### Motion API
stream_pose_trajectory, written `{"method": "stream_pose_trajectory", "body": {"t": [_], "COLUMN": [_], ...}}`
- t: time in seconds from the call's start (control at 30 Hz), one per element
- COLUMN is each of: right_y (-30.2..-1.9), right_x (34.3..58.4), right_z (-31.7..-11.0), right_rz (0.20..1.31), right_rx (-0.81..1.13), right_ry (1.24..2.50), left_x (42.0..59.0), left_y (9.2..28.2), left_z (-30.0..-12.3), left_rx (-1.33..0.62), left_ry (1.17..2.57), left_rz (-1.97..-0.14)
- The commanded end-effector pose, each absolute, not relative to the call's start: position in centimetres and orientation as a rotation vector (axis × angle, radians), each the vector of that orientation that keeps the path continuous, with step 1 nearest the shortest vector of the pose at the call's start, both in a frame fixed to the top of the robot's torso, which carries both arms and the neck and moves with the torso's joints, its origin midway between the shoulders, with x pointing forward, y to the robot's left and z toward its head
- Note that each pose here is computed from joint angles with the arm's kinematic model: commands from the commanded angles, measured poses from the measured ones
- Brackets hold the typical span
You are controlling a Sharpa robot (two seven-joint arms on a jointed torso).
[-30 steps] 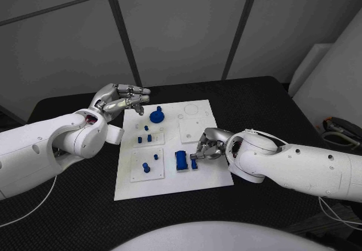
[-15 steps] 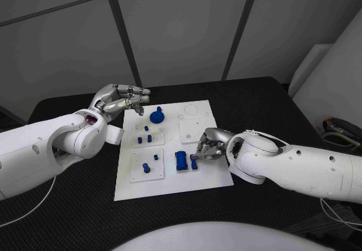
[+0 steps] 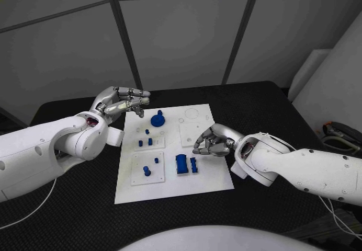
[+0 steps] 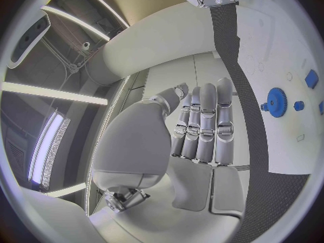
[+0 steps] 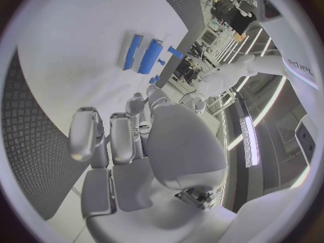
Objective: Assemble the parts on the task board
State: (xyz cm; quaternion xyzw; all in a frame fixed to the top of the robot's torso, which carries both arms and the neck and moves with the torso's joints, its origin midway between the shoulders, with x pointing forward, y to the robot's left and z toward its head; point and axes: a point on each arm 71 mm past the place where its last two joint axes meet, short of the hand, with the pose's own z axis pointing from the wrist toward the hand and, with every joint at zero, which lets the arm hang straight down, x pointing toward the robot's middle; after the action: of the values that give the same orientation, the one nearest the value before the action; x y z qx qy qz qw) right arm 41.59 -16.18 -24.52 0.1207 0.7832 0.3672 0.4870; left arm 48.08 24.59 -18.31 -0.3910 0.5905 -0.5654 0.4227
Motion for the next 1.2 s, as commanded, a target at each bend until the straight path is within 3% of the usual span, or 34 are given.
{"method": "stream_pose_trajectory", "body": {"t": [0.03, 0.3, 0.67, 1.07, 1.1, 1.2], "right_y": [-17.1, -20.6, -20.9, -20.6, -20.7, -20.6], "right_x": [42.7, 47.2, 52.5, 54.5, 54.4, 54.2], "right_z": [-24.0, -24.8, -24.2, -23.8, -24.2, -24.1], "right_rz": [1.160, 1.243, 1.308, 1.326, 1.271, 1.273], "right_rx": [0.522, 0.810, 0.909, 0.925, 0.928, 0.936], "right_ry": [1.789, 1.642, 1.429, 1.351, 1.388, 1.380], "left_x": [48.5, 50.2, 53.3, 54.6, 54.4, 54.2], "left_y": [24.6, 24.9, 24.9, 24.4, 24.4, 24.1], "left_z": [-18.2, -18.9, -20.3, -21.1, -21.3, -21.4], "left_rx": [-0.993, -1.077, -1.233, -1.273, -1.260, -1.258], "left_ry": [1.432, 1.354, 1.184, 1.125, 1.183, 1.185], "left_rz": [-1.441, -1.449, -1.423, -1.386, -1.384, -1.377]}}
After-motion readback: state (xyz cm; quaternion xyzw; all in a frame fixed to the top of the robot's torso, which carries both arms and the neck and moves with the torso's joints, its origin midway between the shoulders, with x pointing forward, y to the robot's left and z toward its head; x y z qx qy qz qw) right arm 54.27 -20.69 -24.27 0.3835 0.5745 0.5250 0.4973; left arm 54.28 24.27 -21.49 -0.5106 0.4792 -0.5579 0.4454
